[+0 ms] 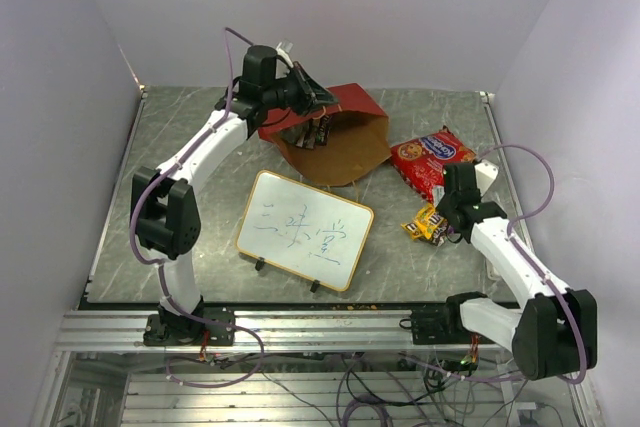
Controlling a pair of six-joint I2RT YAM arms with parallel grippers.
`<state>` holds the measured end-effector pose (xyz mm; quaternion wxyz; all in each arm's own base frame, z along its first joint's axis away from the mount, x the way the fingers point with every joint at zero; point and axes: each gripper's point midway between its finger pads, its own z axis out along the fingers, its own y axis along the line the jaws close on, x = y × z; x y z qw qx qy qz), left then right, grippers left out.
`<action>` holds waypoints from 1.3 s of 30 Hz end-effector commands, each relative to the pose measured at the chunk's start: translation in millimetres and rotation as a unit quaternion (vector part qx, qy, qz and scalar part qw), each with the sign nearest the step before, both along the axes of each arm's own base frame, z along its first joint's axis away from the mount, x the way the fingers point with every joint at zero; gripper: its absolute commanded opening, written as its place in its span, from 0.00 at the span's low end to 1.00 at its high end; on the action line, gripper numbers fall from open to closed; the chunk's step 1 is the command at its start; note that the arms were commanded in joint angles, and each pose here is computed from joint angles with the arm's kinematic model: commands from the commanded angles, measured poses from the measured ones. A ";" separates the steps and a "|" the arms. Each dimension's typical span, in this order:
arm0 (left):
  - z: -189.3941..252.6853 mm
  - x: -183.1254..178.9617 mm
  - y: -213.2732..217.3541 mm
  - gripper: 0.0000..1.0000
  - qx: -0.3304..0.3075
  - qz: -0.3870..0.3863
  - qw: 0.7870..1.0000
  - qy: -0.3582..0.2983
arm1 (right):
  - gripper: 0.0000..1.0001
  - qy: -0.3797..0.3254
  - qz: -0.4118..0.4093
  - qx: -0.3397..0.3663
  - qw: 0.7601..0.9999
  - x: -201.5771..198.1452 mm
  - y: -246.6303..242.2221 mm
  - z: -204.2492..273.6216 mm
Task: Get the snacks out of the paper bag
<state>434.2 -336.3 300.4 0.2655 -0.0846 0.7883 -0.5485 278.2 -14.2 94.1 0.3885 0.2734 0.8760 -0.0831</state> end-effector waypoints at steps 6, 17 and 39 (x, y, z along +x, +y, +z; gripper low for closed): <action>23.8 -2.1 -11.8 0.07 -0.003 -0.015 0.999 -0.030 | 0.00 0.009 -0.012 0.019 1.000 -0.4 -7.6 -27.9; 23.3 -1.6 -19.0 0.07 -0.003 -0.032 0.999 -0.029 | 0.09 0.030 -0.033 0.012 0.999 -8.2 -17.7 -32.9; 31.2 -6.6 -23.8 0.07 -0.004 -0.061 0.998 -0.031 | 0.67 -0.184 0.310 0.048 0.932 69.8 79.3 78.6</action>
